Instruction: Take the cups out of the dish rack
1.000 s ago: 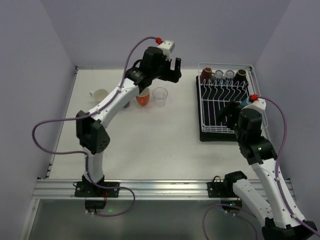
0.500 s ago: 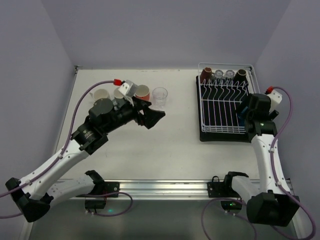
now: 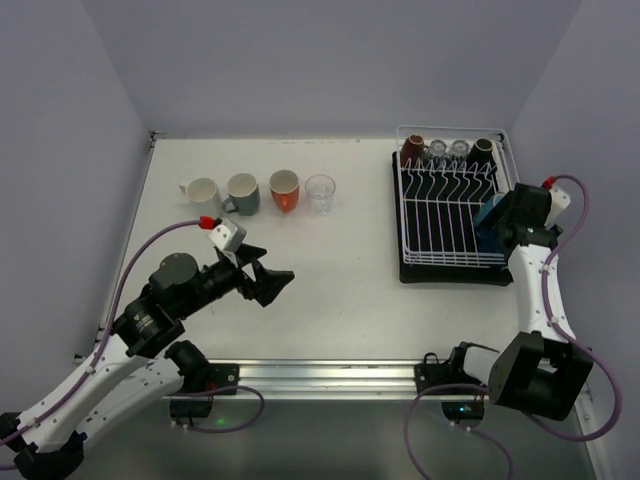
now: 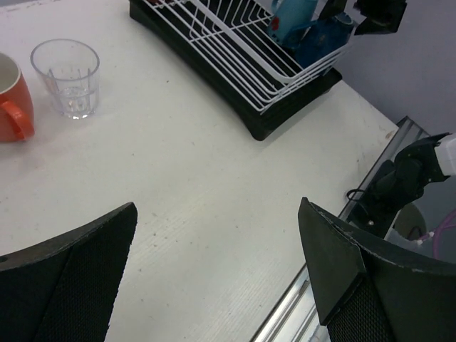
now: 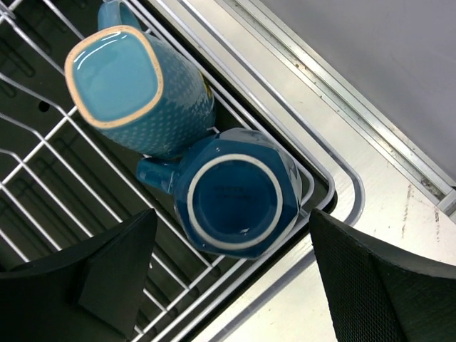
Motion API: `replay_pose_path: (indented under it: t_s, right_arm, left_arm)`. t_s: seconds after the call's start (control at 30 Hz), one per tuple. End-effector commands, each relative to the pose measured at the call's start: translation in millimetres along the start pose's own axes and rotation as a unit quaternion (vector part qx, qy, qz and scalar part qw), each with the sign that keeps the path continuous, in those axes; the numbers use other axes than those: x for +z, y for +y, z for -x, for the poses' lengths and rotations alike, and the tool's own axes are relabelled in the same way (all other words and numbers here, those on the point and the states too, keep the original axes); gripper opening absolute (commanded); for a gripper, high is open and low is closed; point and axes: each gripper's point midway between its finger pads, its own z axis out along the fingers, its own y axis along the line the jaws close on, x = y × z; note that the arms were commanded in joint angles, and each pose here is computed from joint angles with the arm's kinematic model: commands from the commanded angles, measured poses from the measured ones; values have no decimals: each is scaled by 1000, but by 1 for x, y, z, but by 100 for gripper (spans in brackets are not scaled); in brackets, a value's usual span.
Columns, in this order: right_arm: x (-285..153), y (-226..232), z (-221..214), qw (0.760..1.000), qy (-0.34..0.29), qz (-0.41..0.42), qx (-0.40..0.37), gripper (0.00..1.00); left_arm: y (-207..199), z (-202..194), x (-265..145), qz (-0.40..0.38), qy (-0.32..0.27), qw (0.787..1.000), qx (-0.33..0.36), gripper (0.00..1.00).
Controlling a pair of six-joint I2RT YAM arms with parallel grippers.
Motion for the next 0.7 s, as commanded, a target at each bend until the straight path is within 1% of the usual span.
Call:
replay_pose_path:
  t_s: [0.0, 0.17, 0.3, 0.33, 0.4, 0.43, 0.5, 0.57, 0.6, 0.67]
  right_arm:
    - [6, 5, 14, 1000, -15, 7, 7, 89]
    - [20, 7, 5, 1000, -3, 0, 8, 87]
    - [29, 10, -2, 1000, 8, 2, 10, 82]
    - [31, 10, -3, 1000, 8, 1, 11, 76]
    - [30, 10, 0, 1000, 0, 4, 13, 71]
    - [29, 11, 1, 1000, -2, 8, 13, 60]
    - [22, 16, 7, 999, -14, 23, 19, 49]
    - [15, 21, 12, 998, -26, 43, 25, 42]
    - [9, 27, 15, 997, -33, 64, 29, 41]
    - [-5, 30, 22, 994, -54, 85, 36, 36]
  left_arm:
    - [5, -3, 1, 5, 11, 1000, 29, 98]
    - [0, -7, 0, -8, 15, 999, 31, 98]
    - [1, -8, 1, -6, 17, 999, 32, 98]
    - [2, -8, 1, -4, 17, 999, 32, 98]
    - [2, -9, 2, -3, 19, 999, 32, 98]
    - [2, -9, 2, -3, 19, 999, 31, 98]
    - [4, -10, 4, 0, 22, 999, 30, 98]
    - [4, -10, 5, 0, 23, 999, 29, 98]
    - [4, -11, 7, 1, 26, 999, 28, 98]
    - [4, -12, 8, 1, 28, 999, 26, 98]
